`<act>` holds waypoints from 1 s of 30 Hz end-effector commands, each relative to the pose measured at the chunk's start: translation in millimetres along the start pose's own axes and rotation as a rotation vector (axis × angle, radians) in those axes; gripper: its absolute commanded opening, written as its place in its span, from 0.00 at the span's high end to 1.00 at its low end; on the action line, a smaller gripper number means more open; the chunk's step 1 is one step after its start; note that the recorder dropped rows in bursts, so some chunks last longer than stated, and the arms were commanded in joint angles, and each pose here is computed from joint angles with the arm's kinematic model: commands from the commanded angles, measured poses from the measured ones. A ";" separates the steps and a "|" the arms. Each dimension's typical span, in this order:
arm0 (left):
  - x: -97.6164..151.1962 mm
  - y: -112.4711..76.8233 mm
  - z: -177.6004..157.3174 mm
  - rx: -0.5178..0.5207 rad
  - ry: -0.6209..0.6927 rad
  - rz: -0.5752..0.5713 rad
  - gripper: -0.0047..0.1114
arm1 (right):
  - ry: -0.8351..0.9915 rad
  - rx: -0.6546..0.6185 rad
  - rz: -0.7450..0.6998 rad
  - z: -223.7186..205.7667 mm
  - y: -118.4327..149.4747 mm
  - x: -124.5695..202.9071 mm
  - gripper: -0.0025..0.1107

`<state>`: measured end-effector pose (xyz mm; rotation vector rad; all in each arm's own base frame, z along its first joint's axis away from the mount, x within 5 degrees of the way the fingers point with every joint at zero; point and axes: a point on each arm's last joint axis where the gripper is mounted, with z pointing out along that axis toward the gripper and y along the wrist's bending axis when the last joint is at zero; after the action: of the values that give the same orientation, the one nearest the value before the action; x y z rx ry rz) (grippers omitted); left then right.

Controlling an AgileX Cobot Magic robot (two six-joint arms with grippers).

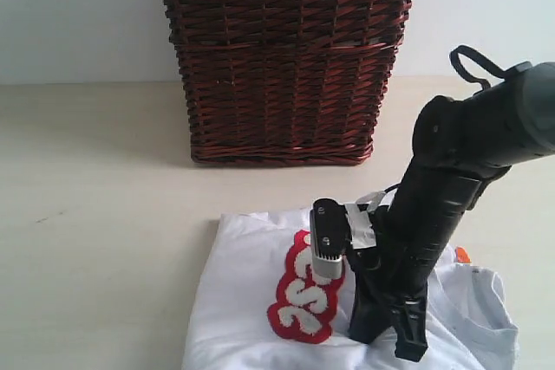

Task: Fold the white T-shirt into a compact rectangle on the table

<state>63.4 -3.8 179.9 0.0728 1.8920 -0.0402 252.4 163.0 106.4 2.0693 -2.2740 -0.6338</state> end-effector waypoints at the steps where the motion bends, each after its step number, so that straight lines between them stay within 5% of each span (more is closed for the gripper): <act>1: -1.1 0.2 -0.6 -0.002 -0.010 -0.002 0.96 | -0.014 0.041 -0.006 -12.3 8.1 -2.5 0.95; 6: -1.1 0.2 -0.6 -0.002 -0.010 -0.002 0.96 | -0.141 0.345 -0.159 -100.4 46.4 -17.3 0.62; 10: -1.1 0.2 -0.6 -0.002 -0.010 -0.002 0.96 | -0.129 0.438 -0.069 -116.7 41.5 -4.0 0.53; 18: -1.1 0.2 -0.6 -0.002 -0.010 -0.002 0.96 | -0.047 0.306 0.159 -74.2 -10.1 36.7 0.53; 21: -1.1 0.2 -0.6 -0.002 -0.010 -0.002 0.96 | 0.006 0.195 0.168 -57.6 -11.3 43.0 0.53; 26: -1.1 0.2 -0.6 -0.002 -0.010 -0.002 0.96 | 0.088 0.200 0.123 -47.4 -18.9 51.6 0.54; 27: -1.1 0.2 -0.6 -0.002 -0.010 -0.002 0.96 | 0.104 0.196 0.115 -45.5 -19.8 53.3 0.56; 30: -1.1 0.2 -0.6 -0.002 -0.010 -0.002 0.96 | 0.118 0.208 0.101 -45.6 -21.1 54.5 0.87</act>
<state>63.4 -3.8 179.9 0.0728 1.8920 -0.0402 275.9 99.1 126.9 1.9822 -2.4428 -0.2999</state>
